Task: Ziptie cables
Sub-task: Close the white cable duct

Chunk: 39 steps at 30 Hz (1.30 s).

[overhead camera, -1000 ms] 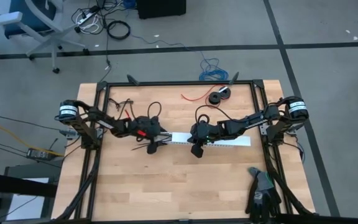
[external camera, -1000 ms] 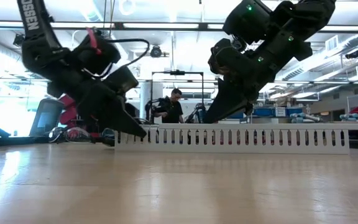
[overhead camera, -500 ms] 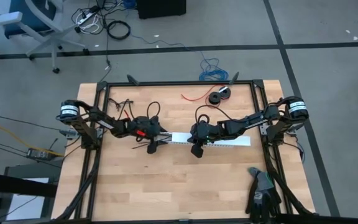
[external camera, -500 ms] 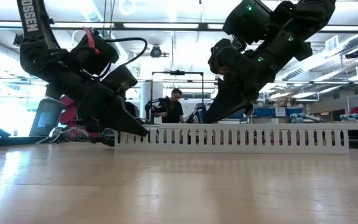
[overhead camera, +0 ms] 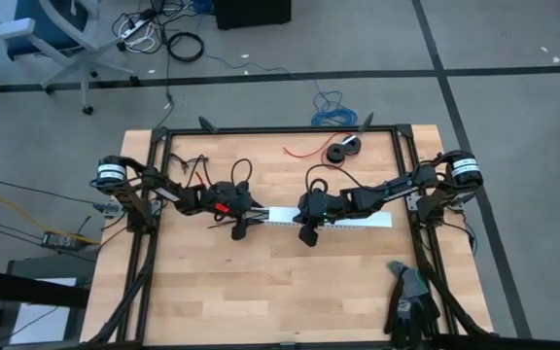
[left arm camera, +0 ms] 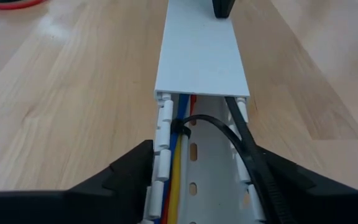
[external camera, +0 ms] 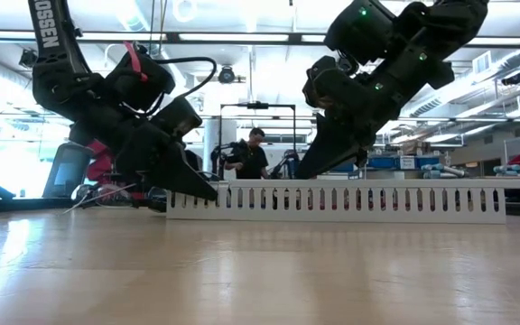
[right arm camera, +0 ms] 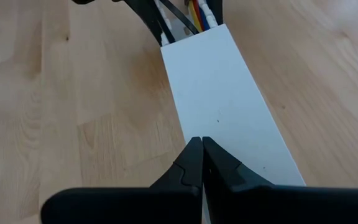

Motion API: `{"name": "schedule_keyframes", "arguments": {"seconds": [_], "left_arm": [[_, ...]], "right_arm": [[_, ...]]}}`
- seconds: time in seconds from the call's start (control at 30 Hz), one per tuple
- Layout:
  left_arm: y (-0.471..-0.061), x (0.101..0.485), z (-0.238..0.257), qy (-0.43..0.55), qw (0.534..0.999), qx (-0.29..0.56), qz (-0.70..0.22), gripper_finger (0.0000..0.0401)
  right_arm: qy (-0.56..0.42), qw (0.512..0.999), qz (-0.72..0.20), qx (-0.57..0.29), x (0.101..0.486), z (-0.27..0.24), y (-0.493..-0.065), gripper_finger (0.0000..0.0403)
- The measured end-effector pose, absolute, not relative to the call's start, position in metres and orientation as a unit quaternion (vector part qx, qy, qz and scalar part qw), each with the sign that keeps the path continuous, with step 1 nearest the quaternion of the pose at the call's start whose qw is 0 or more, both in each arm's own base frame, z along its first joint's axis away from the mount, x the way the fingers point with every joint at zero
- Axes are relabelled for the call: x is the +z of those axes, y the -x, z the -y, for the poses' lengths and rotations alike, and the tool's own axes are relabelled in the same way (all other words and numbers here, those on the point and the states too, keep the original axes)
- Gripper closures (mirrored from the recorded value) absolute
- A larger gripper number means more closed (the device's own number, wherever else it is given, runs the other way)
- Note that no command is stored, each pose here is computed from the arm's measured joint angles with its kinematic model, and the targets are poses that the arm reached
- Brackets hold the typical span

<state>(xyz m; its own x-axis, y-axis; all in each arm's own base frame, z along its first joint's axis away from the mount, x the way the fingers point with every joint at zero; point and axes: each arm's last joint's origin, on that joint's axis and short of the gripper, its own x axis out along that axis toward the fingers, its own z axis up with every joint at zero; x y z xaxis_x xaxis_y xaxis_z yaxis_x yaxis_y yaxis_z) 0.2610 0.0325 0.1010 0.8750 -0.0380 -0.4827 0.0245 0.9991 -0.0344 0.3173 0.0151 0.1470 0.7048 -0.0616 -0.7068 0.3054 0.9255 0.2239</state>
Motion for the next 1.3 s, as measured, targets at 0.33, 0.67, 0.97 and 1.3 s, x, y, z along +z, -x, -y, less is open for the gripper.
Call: {"name": "schedule_keyframes", "arguments": {"seconds": [0.33,0.67,0.97,1.3], "left_arm": [[-0.261,0.101,-0.032,0.019,0.968,-0.019,-0.25,0.0167],[-0.261,0.101,-0.032,0.022,0.968,-0.018,-0.25,0.0167],[-0.261,0.101,-0.032,0.026,0.967,-0.016,-0.252,0.0167],[-0.261,0.101,-0.032,0.031,0.969,-0.015,-0.246,0.0167]], "right_arm": [[-0.144,0.928,-0.333,-0.083,0.177,-0.017,-0.308,0.0403],[-0.159,0.88,-0.422,-0.147,0.197,-0.027,-0.265,0.0403],[-0.189,0.882,-0.415,-0.118,0.158,-0.021,-0.301,0.0403],[-0.178,0.895,-0.395,-0.105,0.151,-0.013,-0.311,0.0403]]}}
